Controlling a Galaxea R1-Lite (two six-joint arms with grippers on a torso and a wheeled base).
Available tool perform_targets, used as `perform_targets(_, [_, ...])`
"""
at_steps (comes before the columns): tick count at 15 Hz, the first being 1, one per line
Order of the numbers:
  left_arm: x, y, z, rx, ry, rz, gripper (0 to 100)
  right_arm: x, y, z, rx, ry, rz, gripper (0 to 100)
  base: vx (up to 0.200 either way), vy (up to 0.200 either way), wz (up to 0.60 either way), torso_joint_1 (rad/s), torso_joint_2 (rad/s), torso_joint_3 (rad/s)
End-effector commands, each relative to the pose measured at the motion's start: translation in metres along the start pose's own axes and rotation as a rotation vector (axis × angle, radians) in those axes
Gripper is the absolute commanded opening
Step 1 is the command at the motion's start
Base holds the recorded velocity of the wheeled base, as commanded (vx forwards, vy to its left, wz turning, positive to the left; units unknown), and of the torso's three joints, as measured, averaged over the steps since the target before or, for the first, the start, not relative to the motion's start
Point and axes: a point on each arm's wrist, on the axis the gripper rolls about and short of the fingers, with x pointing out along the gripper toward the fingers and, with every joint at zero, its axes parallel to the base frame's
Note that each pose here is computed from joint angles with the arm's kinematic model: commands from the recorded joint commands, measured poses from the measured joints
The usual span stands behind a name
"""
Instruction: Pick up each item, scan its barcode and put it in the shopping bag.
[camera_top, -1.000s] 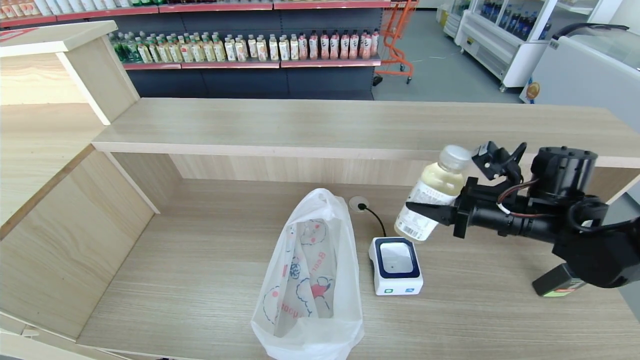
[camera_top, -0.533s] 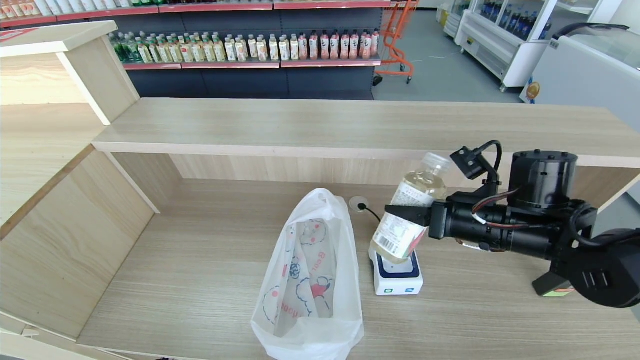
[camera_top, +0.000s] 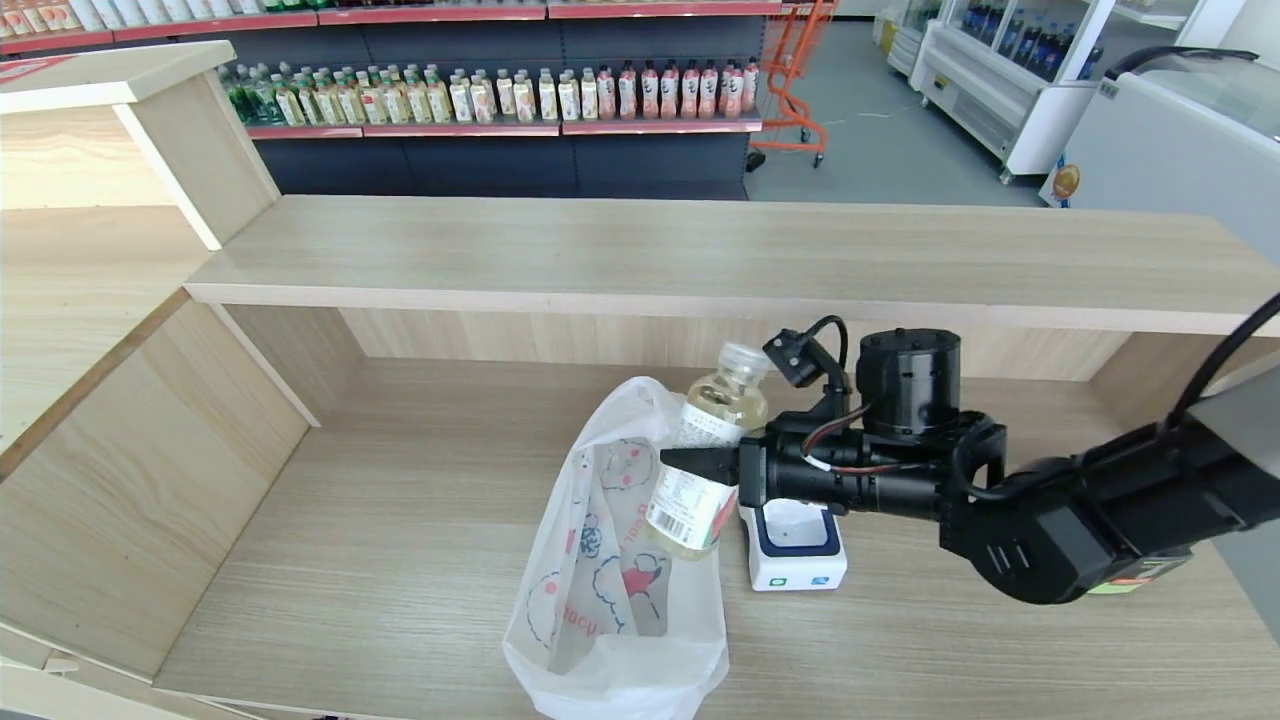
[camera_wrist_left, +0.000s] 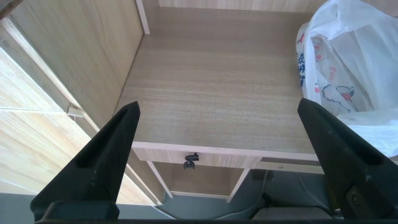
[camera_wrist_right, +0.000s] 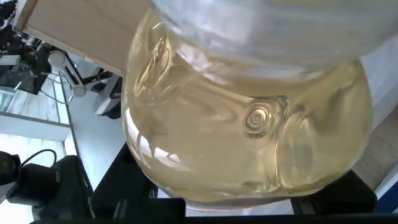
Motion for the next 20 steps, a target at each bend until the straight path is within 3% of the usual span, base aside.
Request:
perform_targets(1, [0.000, 0.000, 0.000, 0.000, 0.000, 0.001, 100, 0.026, -0.012, -0.021, -0.027, 0.058, 0.006, 0, 0.000, 0.000, 0.00, 0.000, 0.00, 0.000])
perform_targets(7, [0.000, 0.000, 0.000, 0.000, 0.000, 0.000, 100, 0.068, -0.028, -0.042, -0.129, 0.096, 0.037, 0, 0.000, 0.000, 0.00, 0.000, 0.00, 0.000])
perform_targets(11, [0.000, 0.000, 0.000, 0.000, 0.000, 0.001, 100, 0.083, -0.045, -0.067, -0.382, 0.142, 0.038, 0, 0.000, 0.000, 0.00, 0.000, 0.00, 0.000])
perform_targets(15, [0.000, 0.000, 0.000, 0.000, 0.001, 0.001, 100, 0.087, -0.055, -0.075, -0.488, 0.143, 0.037, 0, 0.000, 0.000, 0.00, 0.000, 0.00, 0.000])
perform_targets(16, [0.000, 0.000, 0.000, 0.000, 0.000, 0.001, 100, 0.087, -0.055, -0.077, -0.494, 0.134, 0.044, 100, 0.000, 0.000, 0.00, 0.000, 0.00, 0.000])
perform_targets(18, [0.000, 0.000, 0.000, 0.000, 0.000, 0.001, 100, 0.085, -0.053, -0.072, -0.447, 0.119, 0.074, 100, 0.000, 0.000, 0.00, 0.000, 0.00, 0.000])
perform_targets(20, [0.000, 0.000, 0.000, 0.000, 0.000, 0.001, 100, 0.076, -0.045, -0.058, -0.274, 0.098, 0.084, 100, 0.000, 0.000, 0.00, 0.000, 0.00, 0.000])
